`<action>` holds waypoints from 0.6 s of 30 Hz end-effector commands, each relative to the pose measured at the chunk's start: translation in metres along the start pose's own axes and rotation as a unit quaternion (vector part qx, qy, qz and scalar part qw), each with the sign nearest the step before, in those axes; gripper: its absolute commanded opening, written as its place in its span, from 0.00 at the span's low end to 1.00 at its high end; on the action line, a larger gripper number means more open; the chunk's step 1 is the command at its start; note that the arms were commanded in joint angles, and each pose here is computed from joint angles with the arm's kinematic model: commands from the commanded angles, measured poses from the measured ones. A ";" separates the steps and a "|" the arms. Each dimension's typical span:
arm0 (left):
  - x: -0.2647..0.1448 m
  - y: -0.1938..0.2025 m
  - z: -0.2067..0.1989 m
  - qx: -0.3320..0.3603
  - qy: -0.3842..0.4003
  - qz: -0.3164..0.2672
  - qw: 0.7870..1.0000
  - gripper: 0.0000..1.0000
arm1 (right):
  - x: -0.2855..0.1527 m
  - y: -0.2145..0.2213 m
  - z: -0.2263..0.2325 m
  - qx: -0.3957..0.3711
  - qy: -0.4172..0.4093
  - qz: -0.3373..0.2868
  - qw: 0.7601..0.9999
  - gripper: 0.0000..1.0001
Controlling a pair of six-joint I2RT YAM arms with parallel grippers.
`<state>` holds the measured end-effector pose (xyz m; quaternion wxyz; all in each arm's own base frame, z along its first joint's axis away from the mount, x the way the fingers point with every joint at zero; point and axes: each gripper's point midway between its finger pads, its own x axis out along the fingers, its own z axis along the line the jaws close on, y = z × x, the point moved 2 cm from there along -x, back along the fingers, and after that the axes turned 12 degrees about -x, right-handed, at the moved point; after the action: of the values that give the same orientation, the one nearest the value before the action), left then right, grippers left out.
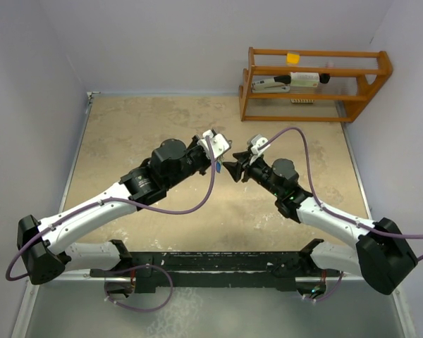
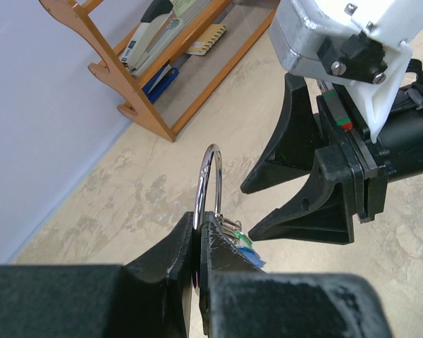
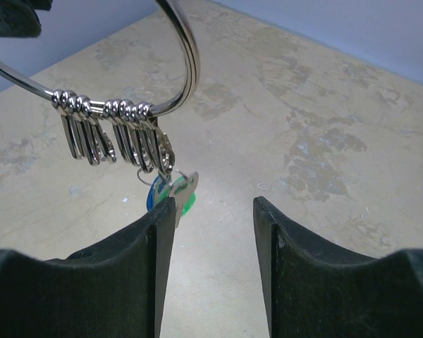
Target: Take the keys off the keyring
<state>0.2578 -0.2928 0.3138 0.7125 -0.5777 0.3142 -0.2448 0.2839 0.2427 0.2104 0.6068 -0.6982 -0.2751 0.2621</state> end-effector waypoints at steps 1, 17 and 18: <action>-0.011 -0.050 0.008 -0.001 -0.015 -0.073 0.997 0.00 | 0.005 -0.019 0.006 0.003 -0.016 -0.035 0.999 0.50; -0.013 -0.051 0.006 -0.003 -0.009 -0.076 0.997 0.00 | 0.011 -0.016 0.010 -0.001 -0.020 -0.031 0.999 0.50; -0.013 -0.050 0.005 -0.004 -0.007 -0.076 0.997 0.00 | 0.012 -0.017 0.009 -0.001 -0.018 -0.032 0.999 0.50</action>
<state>0.2580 -0.2918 0.3147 0.7136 -0.5789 0.3108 -0.2429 0.2806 0.2526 0.1985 0.6008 -0.6941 -0.2770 0.2839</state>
